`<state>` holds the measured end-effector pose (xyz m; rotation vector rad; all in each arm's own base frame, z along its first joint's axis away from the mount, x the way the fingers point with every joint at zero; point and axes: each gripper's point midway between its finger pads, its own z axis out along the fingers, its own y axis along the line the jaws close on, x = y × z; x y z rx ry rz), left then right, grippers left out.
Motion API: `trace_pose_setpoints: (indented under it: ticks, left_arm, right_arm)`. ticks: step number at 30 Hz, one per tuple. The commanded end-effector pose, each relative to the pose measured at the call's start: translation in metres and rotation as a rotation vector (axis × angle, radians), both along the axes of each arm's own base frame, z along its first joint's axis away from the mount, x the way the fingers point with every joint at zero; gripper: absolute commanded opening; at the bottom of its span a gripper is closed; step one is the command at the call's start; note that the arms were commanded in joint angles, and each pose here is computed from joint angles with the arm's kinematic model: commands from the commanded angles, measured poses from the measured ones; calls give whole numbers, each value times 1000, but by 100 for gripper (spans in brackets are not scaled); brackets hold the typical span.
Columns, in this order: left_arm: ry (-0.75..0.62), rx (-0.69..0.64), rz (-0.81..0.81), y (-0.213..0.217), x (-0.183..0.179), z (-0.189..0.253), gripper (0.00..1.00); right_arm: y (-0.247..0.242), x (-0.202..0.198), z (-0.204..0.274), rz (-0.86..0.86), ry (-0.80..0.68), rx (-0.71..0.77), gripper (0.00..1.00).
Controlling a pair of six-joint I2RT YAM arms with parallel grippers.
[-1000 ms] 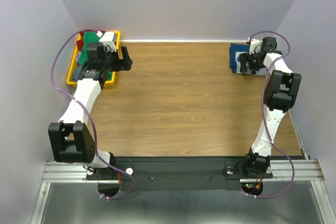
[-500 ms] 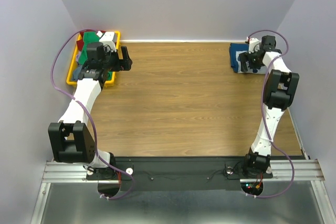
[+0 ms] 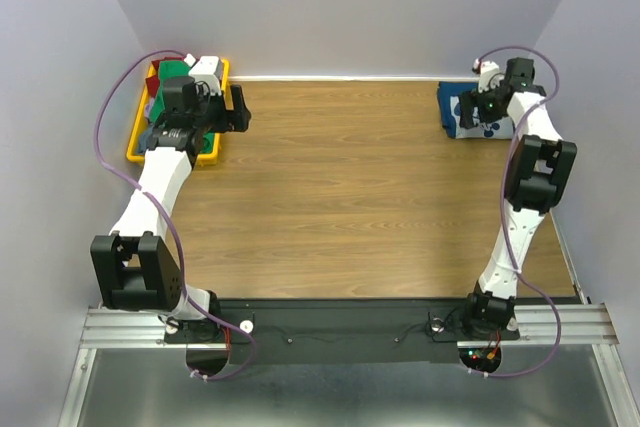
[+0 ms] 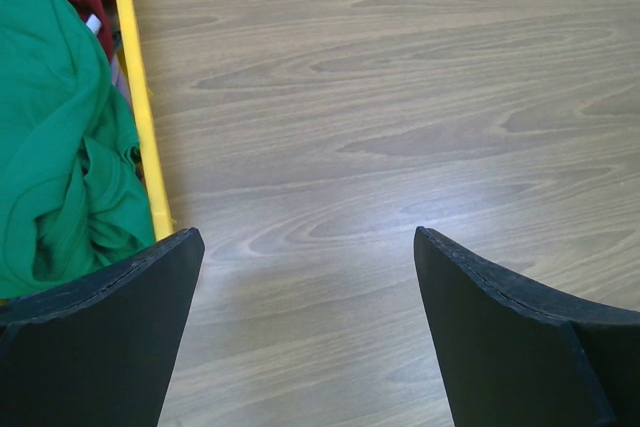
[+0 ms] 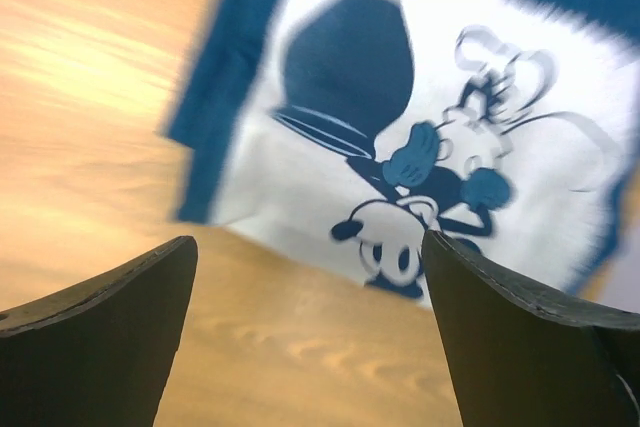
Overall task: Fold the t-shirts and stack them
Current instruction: Neatly place the folded tshirt to the corner, then reset both grippers
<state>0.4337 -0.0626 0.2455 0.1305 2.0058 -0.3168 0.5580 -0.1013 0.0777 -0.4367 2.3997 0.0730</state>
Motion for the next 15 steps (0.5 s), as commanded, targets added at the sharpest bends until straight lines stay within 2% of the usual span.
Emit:
trace_pose_setpoints:
  ticks: [1,6,9,11,13,14,15]
  left_arm:
    - [-111,23,-11,0,-1,52,98]
    - [-53,69,-47,1,-5,44,98]
    - [23,89,-88,-2,-13,30,99]
    - [52,86,-116,-6,-18,25,99]
    - [76,94,-163,-10,-28,21,99]
    - [79,103,-171,-9,-37,16,99]
    - [68,119,-173,-8,-40,14,98]
  right_arm:
    - [21,-4,127,11,-230,98,100]
    - [41,-23,179,26,-303,181,100]
    - [58,-51,208,19,-313,253,100]
    - [68,-68,208,19,-278,296,100]
    - [82,-95,187,6,-188,368,100]
    - [89,-112,198,13,-203,381,100]
    - [98,-130,169,1,-119,417,100]
